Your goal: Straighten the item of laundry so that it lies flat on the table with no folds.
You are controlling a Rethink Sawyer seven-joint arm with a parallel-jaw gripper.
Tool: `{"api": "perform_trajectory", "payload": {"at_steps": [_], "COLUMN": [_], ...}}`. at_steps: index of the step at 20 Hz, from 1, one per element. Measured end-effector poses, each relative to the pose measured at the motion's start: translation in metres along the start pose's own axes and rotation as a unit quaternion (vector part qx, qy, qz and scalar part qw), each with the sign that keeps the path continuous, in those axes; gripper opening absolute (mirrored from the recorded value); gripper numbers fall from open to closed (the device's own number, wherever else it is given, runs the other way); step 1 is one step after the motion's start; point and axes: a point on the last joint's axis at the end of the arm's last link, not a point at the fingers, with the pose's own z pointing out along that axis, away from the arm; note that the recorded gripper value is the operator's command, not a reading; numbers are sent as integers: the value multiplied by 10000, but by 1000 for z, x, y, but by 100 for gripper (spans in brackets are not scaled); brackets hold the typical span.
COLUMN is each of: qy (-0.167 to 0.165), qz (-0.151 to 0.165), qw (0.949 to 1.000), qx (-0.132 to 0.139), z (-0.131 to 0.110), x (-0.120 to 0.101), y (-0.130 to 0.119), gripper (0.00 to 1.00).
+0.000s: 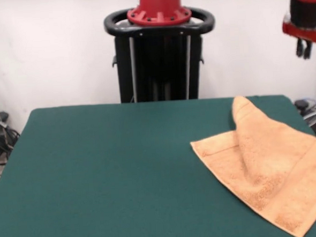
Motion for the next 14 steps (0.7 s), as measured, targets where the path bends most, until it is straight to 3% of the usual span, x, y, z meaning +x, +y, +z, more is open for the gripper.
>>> {"api": "perform_trajectory", "payload": {"at_steps": [2, 5, 7, 8, 11, 14], "qy": [-228, -645, -964, -1266, -1564, -1775], "qz": [-273, -729, -1060, -1356, -1641, -1832], "qw": [9992, 9940, 9871, 9783, 9673, 9595], "qx": [177, 490, 716, 923, 1141, 1194], "z": [-6, -12, -14, -15, -14, -8], "x": [4, 8, 8, 3, -8, -22], "y": [-7, -17, -25, -31, -40, -45], "gripper": [0, 0, 0, 0, 0, 0]}}
